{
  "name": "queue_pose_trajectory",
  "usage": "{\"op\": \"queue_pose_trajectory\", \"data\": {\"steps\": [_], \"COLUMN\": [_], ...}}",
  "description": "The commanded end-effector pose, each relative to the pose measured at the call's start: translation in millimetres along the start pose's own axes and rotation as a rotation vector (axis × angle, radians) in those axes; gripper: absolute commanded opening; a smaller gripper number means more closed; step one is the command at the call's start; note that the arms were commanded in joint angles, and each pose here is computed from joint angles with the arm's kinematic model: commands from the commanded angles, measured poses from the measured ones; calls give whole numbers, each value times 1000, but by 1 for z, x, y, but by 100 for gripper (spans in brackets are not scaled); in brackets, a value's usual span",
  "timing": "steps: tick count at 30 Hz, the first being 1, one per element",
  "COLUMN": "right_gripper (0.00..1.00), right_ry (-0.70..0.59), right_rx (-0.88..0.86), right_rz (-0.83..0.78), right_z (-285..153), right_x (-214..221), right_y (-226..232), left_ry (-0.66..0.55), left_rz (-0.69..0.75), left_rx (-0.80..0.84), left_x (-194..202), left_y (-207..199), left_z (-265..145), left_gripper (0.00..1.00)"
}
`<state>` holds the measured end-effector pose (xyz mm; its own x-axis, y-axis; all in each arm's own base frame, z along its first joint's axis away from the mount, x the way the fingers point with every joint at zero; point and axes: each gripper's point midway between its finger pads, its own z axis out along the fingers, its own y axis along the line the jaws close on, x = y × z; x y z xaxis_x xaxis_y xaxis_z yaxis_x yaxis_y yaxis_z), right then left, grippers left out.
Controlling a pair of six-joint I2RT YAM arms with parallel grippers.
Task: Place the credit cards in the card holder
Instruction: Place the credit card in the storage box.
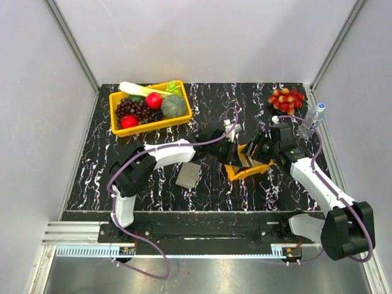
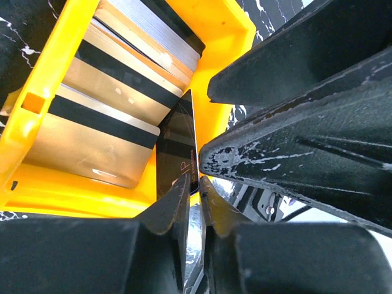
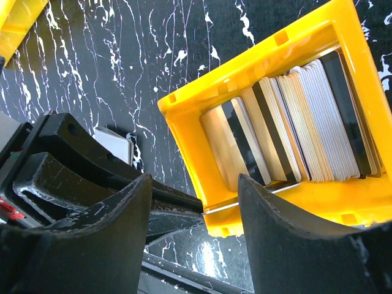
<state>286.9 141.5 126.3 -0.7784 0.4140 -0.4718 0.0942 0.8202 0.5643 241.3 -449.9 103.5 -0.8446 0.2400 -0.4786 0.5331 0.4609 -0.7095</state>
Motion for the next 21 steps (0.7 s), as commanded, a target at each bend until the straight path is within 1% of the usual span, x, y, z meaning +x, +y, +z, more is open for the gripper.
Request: {"op": "queue_pose_trajectory", "data": {"steps": [1,6,8,9,12,17,19,21], "right_gripper": [64,64,64,64,64,64,65,65], "right_ry": [-42,-42,-39,-41,-39,-35,-33,-33], "right_rx": [-14,-16,-15,-17,-16,-15,-15,-15], "right_rz": [-23,-23,-23,-25,-24,-23,-25,-22], "right_z": [-5,-5,-5,-5,-5,-4,-4,-4], "right_x": [-7,-7,-7,-7,-7,-6,-6,-6], "right_y": [5,5,5,5,5,4,4,4], "left_ry": [-49,-66,-72,-55,-55,-60,-59,-62], "left_rz": [51,61,67,57,57,63,65,61], "left_rx": [9,-11,-16,-31,-48,-76,-80,-92], "left_x": [-16,-17,-19,-14,-12,-10,-10,-11], "left_y": [-11,-10,-10,-7,-4,-1,0,3], "left_z": [-4,-10,-11,-12,-15,-20,-20,-19], "left_gripper": [11,7,6,6,13,15,14,10]}}
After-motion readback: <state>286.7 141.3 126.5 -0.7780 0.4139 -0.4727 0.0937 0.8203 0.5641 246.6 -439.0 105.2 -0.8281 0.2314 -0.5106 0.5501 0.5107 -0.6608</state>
